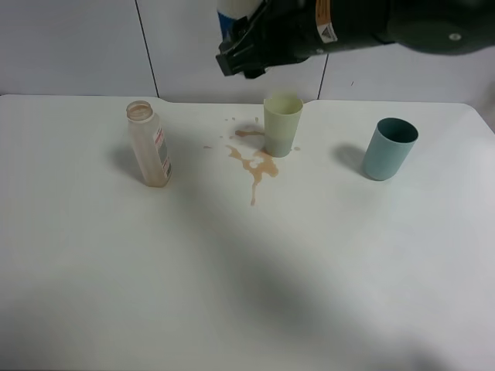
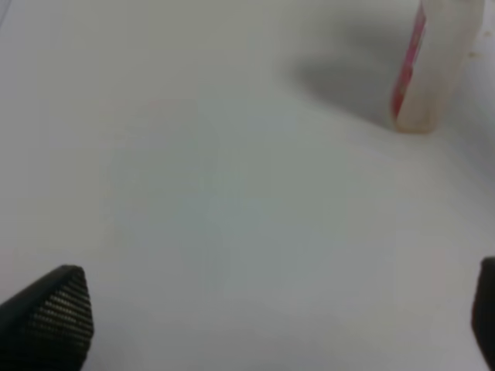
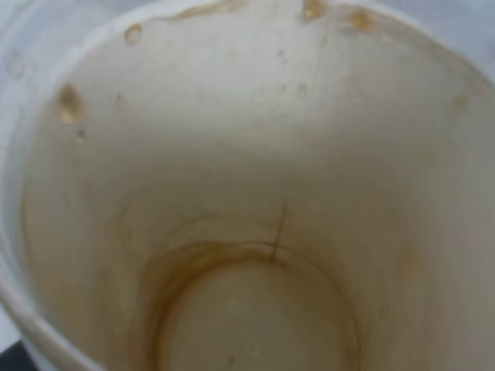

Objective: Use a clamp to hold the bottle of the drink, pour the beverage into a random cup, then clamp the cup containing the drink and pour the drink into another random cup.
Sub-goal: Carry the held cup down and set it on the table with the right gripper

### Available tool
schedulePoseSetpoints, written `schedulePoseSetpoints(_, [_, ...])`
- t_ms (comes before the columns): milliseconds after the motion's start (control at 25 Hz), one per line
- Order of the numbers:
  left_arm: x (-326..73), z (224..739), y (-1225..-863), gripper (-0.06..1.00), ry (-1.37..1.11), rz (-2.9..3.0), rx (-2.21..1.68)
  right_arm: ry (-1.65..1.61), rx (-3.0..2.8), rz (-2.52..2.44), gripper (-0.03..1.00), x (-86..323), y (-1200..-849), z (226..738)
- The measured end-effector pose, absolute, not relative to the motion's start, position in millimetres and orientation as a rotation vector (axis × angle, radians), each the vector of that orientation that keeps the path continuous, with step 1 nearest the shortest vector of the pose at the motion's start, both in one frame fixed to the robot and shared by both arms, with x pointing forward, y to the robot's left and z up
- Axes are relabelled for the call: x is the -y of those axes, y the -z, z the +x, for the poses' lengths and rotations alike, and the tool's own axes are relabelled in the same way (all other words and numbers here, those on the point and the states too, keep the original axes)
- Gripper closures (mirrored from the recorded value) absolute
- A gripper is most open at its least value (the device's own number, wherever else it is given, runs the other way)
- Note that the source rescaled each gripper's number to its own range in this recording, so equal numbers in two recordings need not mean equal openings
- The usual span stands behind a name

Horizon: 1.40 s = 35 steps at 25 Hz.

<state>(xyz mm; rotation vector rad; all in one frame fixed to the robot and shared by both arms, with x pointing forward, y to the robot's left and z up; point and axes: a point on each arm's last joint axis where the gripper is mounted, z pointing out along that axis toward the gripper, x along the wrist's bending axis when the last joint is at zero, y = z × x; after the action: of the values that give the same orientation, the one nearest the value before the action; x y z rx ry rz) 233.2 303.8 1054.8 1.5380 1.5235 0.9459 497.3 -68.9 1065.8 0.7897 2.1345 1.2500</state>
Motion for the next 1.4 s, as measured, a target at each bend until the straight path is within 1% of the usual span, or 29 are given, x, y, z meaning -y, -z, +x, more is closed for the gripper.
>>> schedulePoseSetpoints(280, [-304, 233, -1055, -0.06, -0.946, 1.538, -1.523, -1.415, -2.195, 0.717, 0.97, 74, -1016, 470])
schedulePoseSetpoints(360, [-304, 233, -1055, -0.06, -0.946, 1.538, -1.523, -1.435, -2.186, 0.712, 0.97, 76, -1011, 467])
schedulePoseSetpoints(520, [-304, 233, -1055, -0.06, -0.946, 1.538, -1.523, -1.506, -2.142, 0.738, 0.97, 88, -989, 453])
schedulePoseSetpoints(760, [-304, 233, -1055, -0.06, -0.946, 1.538, -1.523, -1.505, -2.159, 0.741, 0.97, 104, -964, 435])
schedulePoseSetpoints(920, [-304, 233, -1055, -0.06, -0.946, 1.538, -1.523, -1.493, -2.177, 0.751, 0.97, 104, -957, 434])
schedulePoseSetpoints(1200, [-304, 233, -1055, -0.06, -0.946, 1.538, -1.523, -1.463, -2.270, 0.770, 0.97, 93, -910, 440])
schedulePoseSetpoints(1400, [-304, 233, -1055, -0.06, -0.946, 1.538, -1.523, -1.484, -2.285, 0.782, 0.97, 89, -885, 442])
